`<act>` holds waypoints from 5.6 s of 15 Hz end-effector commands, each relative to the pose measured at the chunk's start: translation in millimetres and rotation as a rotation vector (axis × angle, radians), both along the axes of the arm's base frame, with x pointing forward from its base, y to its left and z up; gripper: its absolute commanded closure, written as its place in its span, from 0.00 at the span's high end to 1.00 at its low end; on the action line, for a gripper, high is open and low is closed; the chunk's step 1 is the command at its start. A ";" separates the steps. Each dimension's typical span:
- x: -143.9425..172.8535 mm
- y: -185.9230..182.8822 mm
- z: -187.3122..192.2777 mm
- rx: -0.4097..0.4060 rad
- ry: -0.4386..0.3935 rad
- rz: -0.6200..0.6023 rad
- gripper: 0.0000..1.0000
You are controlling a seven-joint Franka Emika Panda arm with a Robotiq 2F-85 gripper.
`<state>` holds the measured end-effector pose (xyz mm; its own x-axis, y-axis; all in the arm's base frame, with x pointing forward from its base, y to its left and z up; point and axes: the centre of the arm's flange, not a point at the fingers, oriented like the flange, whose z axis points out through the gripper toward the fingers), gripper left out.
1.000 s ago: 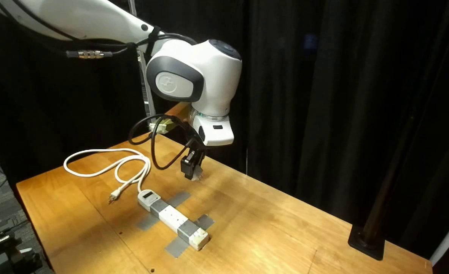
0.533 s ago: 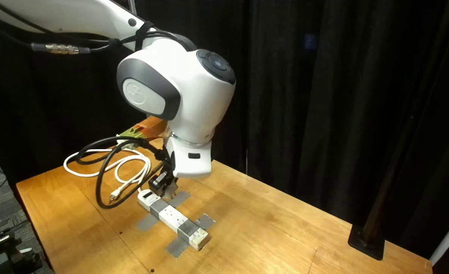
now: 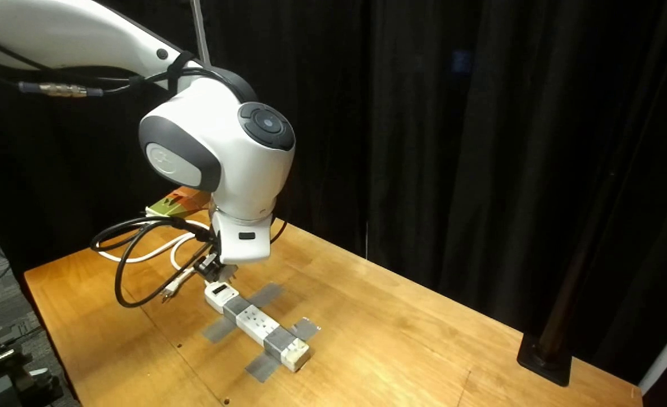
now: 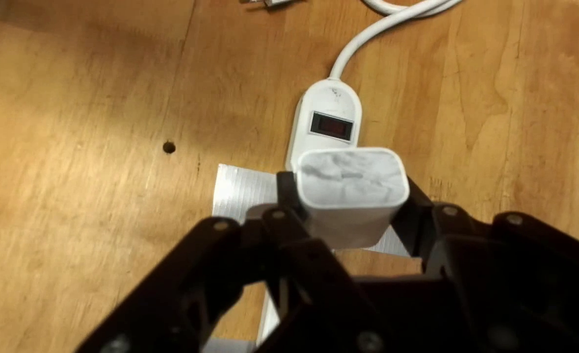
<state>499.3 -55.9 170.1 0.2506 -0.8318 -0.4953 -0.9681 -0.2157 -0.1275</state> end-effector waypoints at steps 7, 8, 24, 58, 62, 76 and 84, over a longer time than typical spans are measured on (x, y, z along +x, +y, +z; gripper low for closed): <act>3.1 -6.3 1.7 0.012 0.041 -0.015 0.23; 8.7 -7.7 0.5 0.023 0.110 -0.037 0.23; 54.3 -81.8 -68.1 0.232 0.290 -0.141 0.23; 68.5 -129.8 -97.8 0.251 0.265 -0.195 0.23; 63.6 -127.9 -100.0 0.291 0.295 -0.197 0.23; 49.2 -133.1 -115.5 0.269 0.243 -0.238 0.23; 52.1 -132.5 -121.1 0.278 0.230 -0.241 0.23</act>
<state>527.6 -146.4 68.2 -0.0843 -0.6860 -0.7227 -0.9954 0.0254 0.0921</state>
